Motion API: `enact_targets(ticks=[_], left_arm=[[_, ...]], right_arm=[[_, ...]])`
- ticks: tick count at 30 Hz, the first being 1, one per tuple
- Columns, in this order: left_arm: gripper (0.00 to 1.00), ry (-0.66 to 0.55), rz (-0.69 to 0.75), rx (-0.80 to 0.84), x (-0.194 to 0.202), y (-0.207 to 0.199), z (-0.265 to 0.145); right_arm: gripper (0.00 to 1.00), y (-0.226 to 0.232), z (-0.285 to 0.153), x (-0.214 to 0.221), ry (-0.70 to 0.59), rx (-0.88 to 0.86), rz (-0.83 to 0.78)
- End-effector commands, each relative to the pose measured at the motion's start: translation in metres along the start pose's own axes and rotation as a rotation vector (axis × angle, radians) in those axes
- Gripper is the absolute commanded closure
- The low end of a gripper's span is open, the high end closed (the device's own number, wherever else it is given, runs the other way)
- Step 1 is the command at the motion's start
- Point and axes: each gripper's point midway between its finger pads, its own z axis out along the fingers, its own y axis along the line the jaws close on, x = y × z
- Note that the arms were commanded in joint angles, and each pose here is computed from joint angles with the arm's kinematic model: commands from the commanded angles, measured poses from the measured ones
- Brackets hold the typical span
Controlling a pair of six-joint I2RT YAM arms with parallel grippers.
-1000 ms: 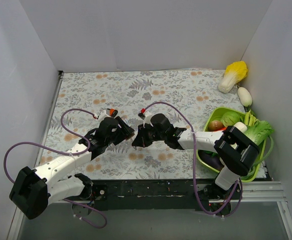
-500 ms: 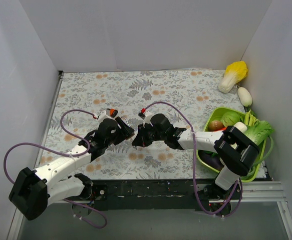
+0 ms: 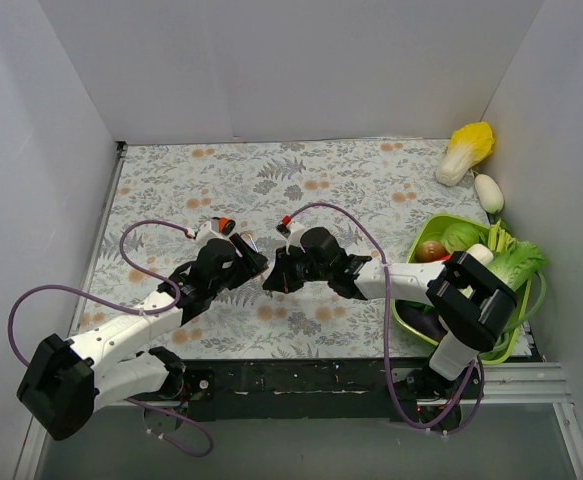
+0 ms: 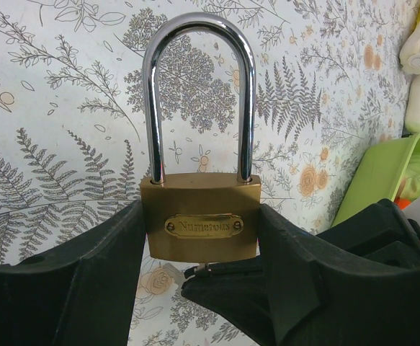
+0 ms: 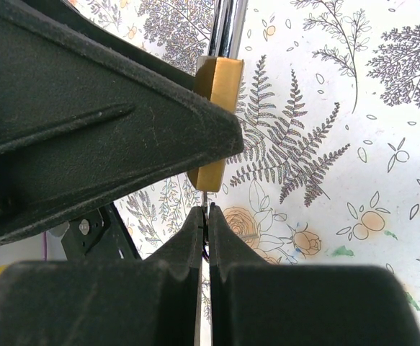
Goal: Unlock with the key
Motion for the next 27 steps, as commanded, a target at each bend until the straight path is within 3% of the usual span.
enact_targets(ticks=[1,27], left_arm=[[1.00,0.045,0.010,0.029,0.015,-0.005,-0.004],[1.00,0.101,0.069,0.052,0.054,-0.023,0.002]], right_arm=[[0.99,0.014,-0.002,-0.064,-0.213,-0.023,-0.039],[0.99,-0.012,-0.037,-0.080,-0.296,0.047,-0.021]])
